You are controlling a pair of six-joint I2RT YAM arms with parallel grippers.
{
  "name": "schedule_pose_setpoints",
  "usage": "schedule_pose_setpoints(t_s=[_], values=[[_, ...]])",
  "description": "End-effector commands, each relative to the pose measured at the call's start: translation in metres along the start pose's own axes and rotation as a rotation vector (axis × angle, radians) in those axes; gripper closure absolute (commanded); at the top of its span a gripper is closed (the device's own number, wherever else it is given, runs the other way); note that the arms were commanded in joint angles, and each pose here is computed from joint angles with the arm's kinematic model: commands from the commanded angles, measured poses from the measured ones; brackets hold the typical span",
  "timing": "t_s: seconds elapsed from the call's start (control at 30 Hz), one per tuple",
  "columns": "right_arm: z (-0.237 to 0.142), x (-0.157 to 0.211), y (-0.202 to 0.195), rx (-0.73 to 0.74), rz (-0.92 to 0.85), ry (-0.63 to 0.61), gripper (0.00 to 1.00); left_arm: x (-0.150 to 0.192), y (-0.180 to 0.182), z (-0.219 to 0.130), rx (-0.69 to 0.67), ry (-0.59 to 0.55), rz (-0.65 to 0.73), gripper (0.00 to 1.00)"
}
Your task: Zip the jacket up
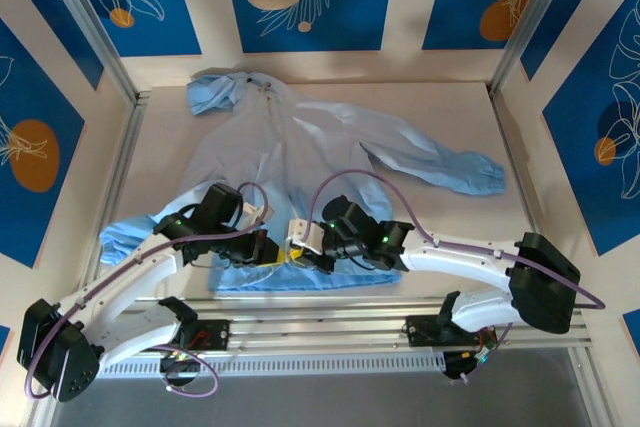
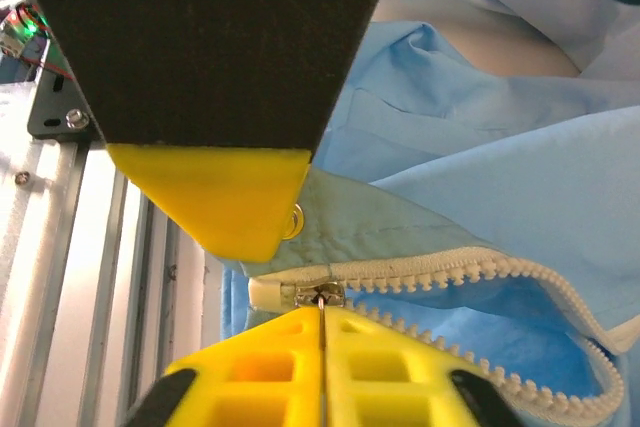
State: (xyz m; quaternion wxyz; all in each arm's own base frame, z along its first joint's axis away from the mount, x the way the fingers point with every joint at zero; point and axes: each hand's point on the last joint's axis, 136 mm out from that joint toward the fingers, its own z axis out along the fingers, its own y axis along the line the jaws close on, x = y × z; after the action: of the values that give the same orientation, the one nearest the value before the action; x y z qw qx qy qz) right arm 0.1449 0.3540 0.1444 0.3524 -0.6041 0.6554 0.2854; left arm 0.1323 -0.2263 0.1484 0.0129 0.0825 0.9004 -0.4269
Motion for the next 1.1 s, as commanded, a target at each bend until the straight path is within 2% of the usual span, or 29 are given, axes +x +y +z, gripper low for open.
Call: schedule_pose_setpoints(t_s=[0.0,0.13,0.27,0.47,0.6,0.77,0.87,0.97,1.07], values=[[0.0,-0.015,0.001,0.004,-0.038,-0.012,1.0,0.002,-0.004,-0.007,0.002,0.002,0.012,1.0],[0.003,-0.009,-0.004,0.081,-0.057,0.033,1.0,0.003,-0.004,-0.008,-0.012,0.018,0.021,1.0],[0.0,-0.004,-0.024,0.184,0.024,0.079,1.0,0.005,-0.001,-0.01,-0.038,0.034,0.022,1.0],[-0.006,0.002,-0.036,0.237,0.082,0.089,1.0,0.015,0.009,-0.011,-0.091,0.068,0.007,1.0],[-0.006,0.004,-0.034,0.224,0.083,0.087,1.0,0.016,0.012,-0.015,-0.114,0.064,0.017,1.0],[-0.003,-0.001,-0.017,0.13,0.081,0.042,1.0,0.008,0.003,-0.013,-0.064,0.02,0.052,0.99],[-0.004,-0.004,-0.015,0.12,0.101,0.027,1.0,0.001,-0.007,-0.015,-0.019,-0.02,0.081,0.86],[-0.004,-0.006,-0.014,0.11,0.116,0.02,1.0,-0.005,-0.01,-0.018,-0.013,-0.065,0.104,0.63],[-0.004,-0.007,-0.013,0.104,0.126,0.015,1.0,-0.009,-0.008,-0.024,-0.042,-0.125,0.131,0.48]])
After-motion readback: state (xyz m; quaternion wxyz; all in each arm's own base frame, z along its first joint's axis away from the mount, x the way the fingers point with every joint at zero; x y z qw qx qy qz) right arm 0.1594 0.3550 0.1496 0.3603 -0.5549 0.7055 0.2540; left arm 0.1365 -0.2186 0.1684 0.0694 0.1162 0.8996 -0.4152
